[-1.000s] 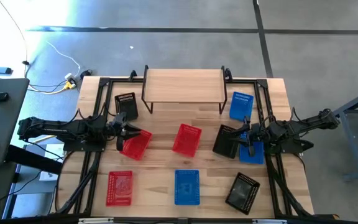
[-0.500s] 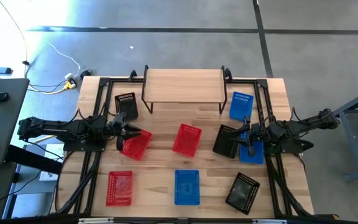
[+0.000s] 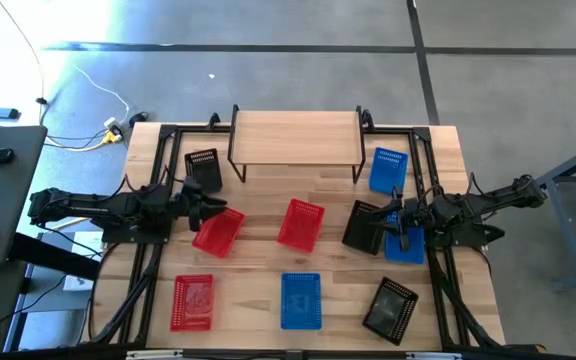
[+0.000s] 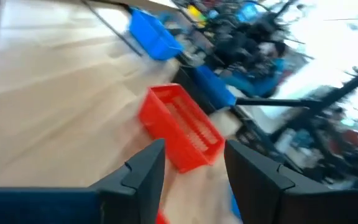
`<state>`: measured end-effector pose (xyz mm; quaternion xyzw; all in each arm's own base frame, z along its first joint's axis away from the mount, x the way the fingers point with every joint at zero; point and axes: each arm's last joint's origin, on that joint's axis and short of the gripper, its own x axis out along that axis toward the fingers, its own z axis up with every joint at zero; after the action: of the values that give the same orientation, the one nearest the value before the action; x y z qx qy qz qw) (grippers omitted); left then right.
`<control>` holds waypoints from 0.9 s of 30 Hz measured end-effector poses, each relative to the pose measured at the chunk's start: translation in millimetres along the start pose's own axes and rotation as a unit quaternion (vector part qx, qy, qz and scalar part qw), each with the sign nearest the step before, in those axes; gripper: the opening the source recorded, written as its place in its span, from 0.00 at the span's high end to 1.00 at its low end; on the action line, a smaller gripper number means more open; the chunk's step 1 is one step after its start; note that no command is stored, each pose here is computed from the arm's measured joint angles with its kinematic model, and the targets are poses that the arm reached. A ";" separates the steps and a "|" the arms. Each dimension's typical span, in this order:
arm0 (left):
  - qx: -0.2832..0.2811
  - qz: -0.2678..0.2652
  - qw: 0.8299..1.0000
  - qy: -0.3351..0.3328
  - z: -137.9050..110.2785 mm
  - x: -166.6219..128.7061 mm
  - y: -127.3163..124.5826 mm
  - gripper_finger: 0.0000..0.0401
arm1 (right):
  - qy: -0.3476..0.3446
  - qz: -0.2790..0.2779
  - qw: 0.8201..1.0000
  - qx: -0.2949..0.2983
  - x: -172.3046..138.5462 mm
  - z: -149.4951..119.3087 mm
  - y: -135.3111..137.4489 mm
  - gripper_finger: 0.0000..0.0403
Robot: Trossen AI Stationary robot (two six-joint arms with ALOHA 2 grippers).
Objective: Stack baskets on shelf by color
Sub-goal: Put the top left red basket on the shelf
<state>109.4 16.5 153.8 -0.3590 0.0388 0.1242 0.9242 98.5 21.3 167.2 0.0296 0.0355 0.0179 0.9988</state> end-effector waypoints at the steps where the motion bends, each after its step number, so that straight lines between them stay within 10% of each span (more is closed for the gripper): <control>1: 0.004 -0.019 1.000 0.000 1.2 0.0 -2.2 0.61 | 0.000 0.000 1.000 0.000 0.0 0.0 0.0 0.69; 13: 0.096 -0.148 0.984 0.020 37.3 -12.7 -42.8 0.66 | 0.000 0.000 1.000 0.000 0.0 -0.1 0.0 0.69; 27: 0.185 -0.112 0.964 0.155 79.3 -26.6 -83.0 0.67 | 0.000 0.000 1.000 0.000 0.0 0.0 0.0 0.69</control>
<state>103.7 5.5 270.9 -0.1986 0.1633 -0.0469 0.9652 98.5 21.3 167.2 0.0296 0.0355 0.0178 0.9988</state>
